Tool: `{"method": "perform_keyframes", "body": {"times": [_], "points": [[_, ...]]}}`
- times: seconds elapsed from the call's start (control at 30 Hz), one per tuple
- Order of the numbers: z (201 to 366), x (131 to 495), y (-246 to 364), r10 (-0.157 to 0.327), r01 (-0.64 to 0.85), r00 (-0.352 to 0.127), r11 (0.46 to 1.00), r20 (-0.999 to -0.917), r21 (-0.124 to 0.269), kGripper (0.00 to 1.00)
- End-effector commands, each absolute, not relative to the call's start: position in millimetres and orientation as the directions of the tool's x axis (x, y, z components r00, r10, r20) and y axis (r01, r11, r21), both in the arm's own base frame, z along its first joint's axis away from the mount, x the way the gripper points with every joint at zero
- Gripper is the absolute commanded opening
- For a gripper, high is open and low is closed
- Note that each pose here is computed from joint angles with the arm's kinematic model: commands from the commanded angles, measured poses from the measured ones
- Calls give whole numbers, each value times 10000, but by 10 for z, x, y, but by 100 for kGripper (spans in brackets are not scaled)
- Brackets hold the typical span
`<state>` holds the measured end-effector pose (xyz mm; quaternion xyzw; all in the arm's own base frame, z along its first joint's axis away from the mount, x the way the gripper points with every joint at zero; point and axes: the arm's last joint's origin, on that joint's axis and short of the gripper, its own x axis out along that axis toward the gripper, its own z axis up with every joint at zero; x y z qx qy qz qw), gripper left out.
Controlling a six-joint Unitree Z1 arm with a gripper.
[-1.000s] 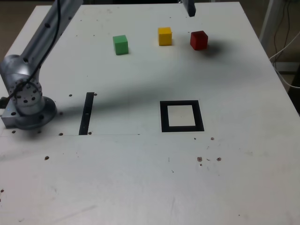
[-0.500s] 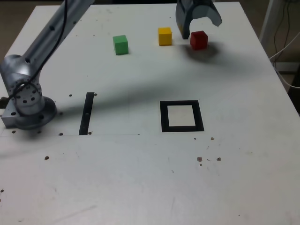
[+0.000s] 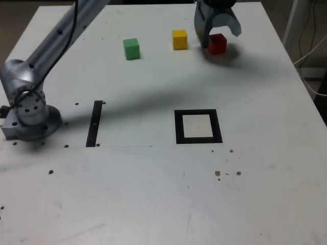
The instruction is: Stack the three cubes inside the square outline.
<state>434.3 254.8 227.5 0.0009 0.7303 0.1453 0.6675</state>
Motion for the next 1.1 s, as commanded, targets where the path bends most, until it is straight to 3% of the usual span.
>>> {"method": "perform_keyframes", "body": {"times": [0.0,0.27,0.67,0.9,1.07], "points": [[2212,4361,2550,1871,-1912,-1165,9595,-9754,2069,85],[2140,4373,2550,1736,-1893,-1283,9622,-9764,1959,80],[2144,4405,2553,1696,-1843,-1009,9651,-9803,1860,53],[2171,4403,2568,1754,-1862,-909,9640,-9803,1897,32],[2182,4395,2568,1670,-1818,-873,9666,-9821,1805,27]]}}
